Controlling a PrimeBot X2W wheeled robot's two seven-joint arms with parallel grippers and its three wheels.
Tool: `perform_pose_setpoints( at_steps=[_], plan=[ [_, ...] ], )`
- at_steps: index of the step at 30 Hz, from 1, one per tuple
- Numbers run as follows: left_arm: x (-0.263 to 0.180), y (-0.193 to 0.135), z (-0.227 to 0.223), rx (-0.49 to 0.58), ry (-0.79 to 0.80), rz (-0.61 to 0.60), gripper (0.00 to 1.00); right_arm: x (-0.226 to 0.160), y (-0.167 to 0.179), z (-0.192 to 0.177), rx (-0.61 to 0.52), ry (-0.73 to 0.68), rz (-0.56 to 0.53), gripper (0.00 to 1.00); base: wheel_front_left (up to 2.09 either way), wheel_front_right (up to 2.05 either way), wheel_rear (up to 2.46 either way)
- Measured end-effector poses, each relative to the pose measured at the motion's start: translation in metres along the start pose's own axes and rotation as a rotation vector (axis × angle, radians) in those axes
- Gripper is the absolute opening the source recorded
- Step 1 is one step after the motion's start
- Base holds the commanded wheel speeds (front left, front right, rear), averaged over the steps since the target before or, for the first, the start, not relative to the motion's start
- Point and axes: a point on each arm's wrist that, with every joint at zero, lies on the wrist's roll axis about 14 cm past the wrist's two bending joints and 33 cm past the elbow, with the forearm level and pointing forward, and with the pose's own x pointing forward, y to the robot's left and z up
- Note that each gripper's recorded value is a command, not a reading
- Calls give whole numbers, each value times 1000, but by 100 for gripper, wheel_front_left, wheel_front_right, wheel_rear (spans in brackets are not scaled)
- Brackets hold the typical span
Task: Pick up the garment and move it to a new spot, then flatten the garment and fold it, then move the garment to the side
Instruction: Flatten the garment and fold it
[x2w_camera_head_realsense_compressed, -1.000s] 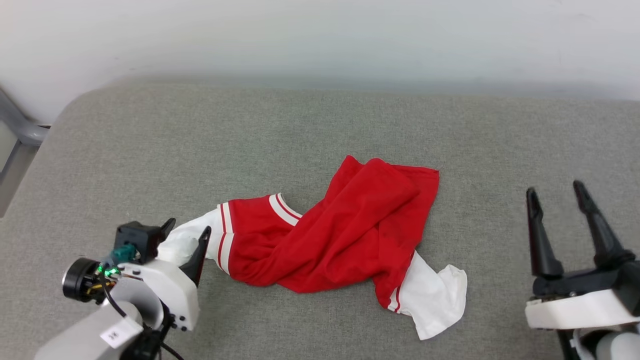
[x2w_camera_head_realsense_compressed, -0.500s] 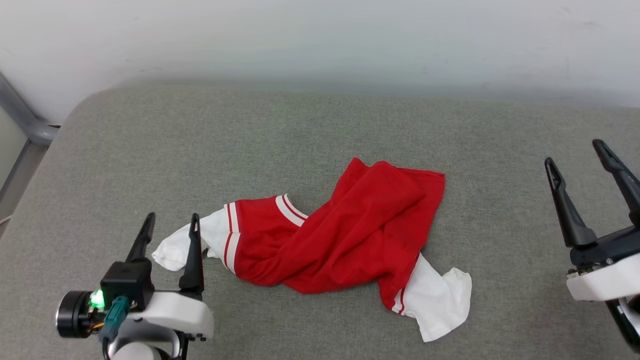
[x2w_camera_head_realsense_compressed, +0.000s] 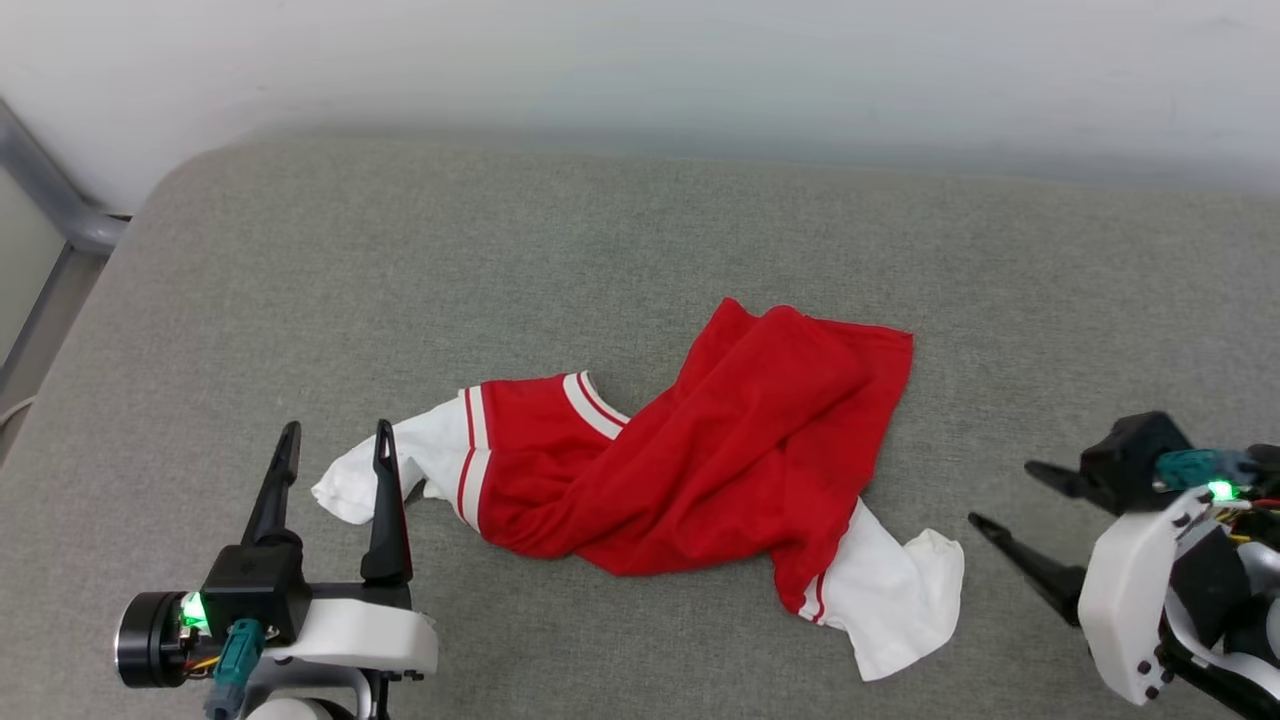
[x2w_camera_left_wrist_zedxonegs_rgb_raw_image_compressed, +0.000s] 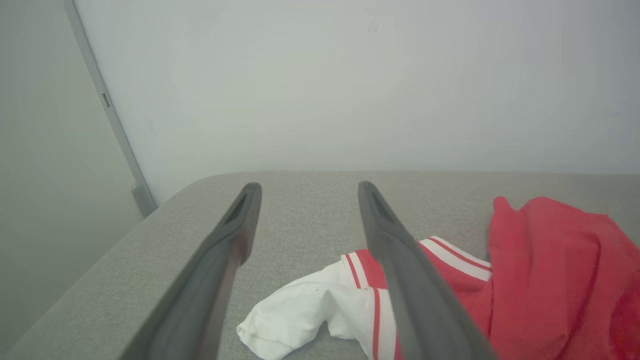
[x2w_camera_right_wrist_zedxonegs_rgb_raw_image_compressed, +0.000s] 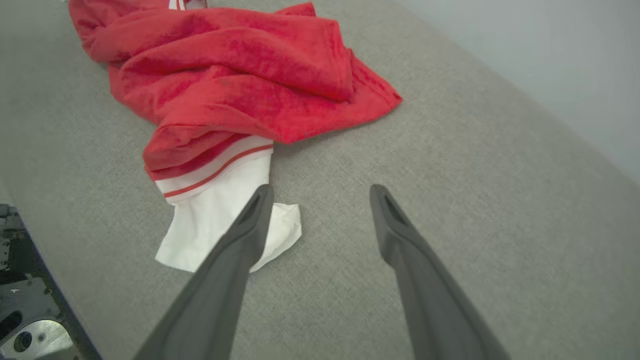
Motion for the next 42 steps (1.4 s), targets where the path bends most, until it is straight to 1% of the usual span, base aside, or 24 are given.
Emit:
perform_pose_setpoints(
  at_steps=[4,6,12,19,22,25,26,27,28,32,35,40,42],
  plan=[
    [1,0,-2,-6,0,11,100,7,11,-27,5,171,67,100,0,0,0],
    [0,0,-5,-10,8,13,100,11,12,-39,-22,240,83,100,0,0,0],
    [0,0,-13,-22,30,29,100,33,23,-59,-6,323,156,100,0,0,0],
    [1,8,-23,-17,60,54,100,54,38,-97,5,439,228,100,0,0,0],
    [2,13,-26,-8,66,69,100,61,42,-106,11,452,246,100,0,0,0],
    [3,14,-27,-10,71,72,100,66,43,-108,16,434,254,100,0,0,0],
    [3,14,-28,-9,72,72,100,67,44,-108,26,423,254,49,0,0,0],
    [3,13,-28,-8,71,68,100,67,44,-106,34,409,252,4,0,0,0],
    [4,11,-28,-10,72,63,100,67,44,-105,36,394,251,0,0,0,0],
    [7,3,-28,-16,68,38,100,69,39,-93,50,316,226,0,0,0,0],
    [8,0,-26,-19,59,27,100,67,27,-80,75,243,185,0,0,0,0],
    [10,-6,-22,-23,44,7,100,55,-21,-62,110,144,47,0,0,0,0],
    [10,-7,-21,-25,43,2,100,47,-40,-63,128,128,-10,0,0,0,0]
  ],
)
